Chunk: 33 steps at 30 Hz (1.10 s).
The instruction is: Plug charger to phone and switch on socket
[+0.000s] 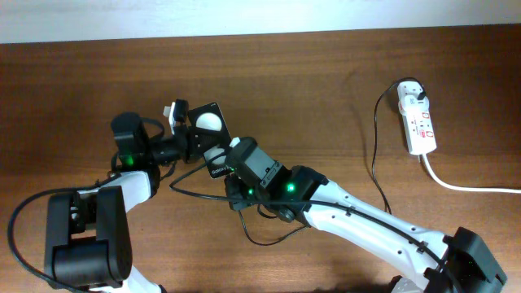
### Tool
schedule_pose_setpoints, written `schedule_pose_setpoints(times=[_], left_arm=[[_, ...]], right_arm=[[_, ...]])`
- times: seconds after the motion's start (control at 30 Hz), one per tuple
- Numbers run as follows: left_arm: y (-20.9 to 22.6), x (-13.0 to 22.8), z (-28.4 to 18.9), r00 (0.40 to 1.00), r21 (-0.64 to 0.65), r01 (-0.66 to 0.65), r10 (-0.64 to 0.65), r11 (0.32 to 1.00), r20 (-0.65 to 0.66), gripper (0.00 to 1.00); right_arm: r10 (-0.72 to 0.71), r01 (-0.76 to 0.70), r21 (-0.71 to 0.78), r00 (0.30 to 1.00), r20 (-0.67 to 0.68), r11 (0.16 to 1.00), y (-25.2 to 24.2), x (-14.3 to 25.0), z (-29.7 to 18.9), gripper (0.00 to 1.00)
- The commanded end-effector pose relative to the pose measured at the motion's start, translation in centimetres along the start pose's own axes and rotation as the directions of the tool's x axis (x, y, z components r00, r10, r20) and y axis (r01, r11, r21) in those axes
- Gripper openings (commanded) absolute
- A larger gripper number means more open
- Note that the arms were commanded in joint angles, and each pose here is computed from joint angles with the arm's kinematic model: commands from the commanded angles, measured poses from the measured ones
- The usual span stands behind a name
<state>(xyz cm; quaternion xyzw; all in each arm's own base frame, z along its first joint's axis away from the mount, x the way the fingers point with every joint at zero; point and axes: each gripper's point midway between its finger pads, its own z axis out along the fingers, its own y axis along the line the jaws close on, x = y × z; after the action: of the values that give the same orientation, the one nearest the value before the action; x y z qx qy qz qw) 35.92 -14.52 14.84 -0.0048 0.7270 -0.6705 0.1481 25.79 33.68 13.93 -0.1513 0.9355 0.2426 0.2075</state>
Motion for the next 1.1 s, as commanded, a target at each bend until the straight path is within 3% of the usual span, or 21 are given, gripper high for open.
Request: schedule_pose_setpoints(times=[0.0, 0.07, 0.23, 0.3, 0.37, 0.47, 0.6, 0.7, 0.9, 0.93, 0.97, 1.0, 1.07], left_arm=[[-1.2, 4.3, 1.0, 0.982, 0.094, 0.030, -0.012, 0.995, -0.188, 0.00], [-1.2, 4.3, 1.0, 0.982, 0.093, 0.030, -0.012, 0.995, -0.187, 0.00], [-0.5, 3.4, 1.2, 0.991, 0.056, 0.025, -0.017, 0.998, -0.130, 0.00], [-0.2, 2.9, 1.2, 0.995, 0.037, 0.023, -0.019, 0.999, -0.101, 0.00], [-0.2, 2.9, 1.3, 0.995, 0.035, 0.032, -0.028, 0.999, -0.100, 0.00], [-0.1, 2.9, 1.2, 0.994, 0.035, 0.040, -0.036, 0.999, -0.103, 0.00], [0.1, 3.1, 1.2, 0.992, 0.029, 0.076, -0.073, 0.997, -0.106, 0.00], [0.6, 3.7, 1.2, 0.981, 0.018, 0.154, -0.151, 0.988, -0.119, 0.00], [-0.5, 4.9, 0.9, 0.960, 0.059, 0.207, -0.191, 0.977, -0.203, 0.00], [-0.5, 4.9, 0.9, 0.960, 0.059, 0.208, -0.192, 0.976, -0.203, 0.00], [-0.5, 4.9, 0.9, 0.961, 0.059, 0.206, -0.190, 0.977, -0.203, 0.00], [-0.5, 4.8, 0.9, 0.966, 0.062, 0.183, -0.167, 0.981, -0.198, 0.00], [-0.2, 4.4, 1.0, 0.980, 0.060, 0.113, -0.101, 0.992, -0.169, 0.00]], right_arm=[[-0.005, -0.001, 0.029, 0.980, 0.198, 1.000, -0.8, -6.0, -2.6, 0.05], [-0.001, -0.003, 0.035, 0.994, 0.113, 0.999, -1.2, -4.0, -2.7, 0.13], [0.005, -0.004, -0.051, 1.000, 0.024, 0.999, 0.1, -1.1, -7.3, 0.46], [-0.032, 0.032, -0.040, 0.999, 0.008, 0.999, 1.0, 0.2, -7.7, 0.48], [-0.073, 0.072, 0.078, 0.997, 0.007, 0.994, 1.0, 1.6, -6.2, 0.50], [-0.047, 0.052, 0.182, 0.998, -0.032, 0.982, 0.0, 3.0, -3.3, 0.46], [-0.027, 0.035, 0.194, 0.999, -0.044, 0.980, -0.2, 3.1, -1.3, 0.19], [-0.029, 0.029, 0.167, 1.000, -0.007, 0.985, 0.5, 2.3, -1.1, 0.06], [-0.060, 0.045, 0.135, 0.992, 0.114, 0.990, 1.4, -0.9, -1.2, 0.04], [-0.049, 0.034, 0.132, 0.993, 0.109, 0.991, 1.1, -1.1, -1.3, 0.09], [-0.047, 0.037, 0.125, 0.996, 0.079, 0.992, 1.1, -0.5, -1.3, 0.35], [-0.046, 0.040, 0.111, 0.998, 0.044, 0.993, 1.3, 0.3, -1.6, 0.56], [-0.031, 0.029, 0.078, 0.999, 0.022, 0.997, 1.8, 0.8, -4.2, 0.66]])
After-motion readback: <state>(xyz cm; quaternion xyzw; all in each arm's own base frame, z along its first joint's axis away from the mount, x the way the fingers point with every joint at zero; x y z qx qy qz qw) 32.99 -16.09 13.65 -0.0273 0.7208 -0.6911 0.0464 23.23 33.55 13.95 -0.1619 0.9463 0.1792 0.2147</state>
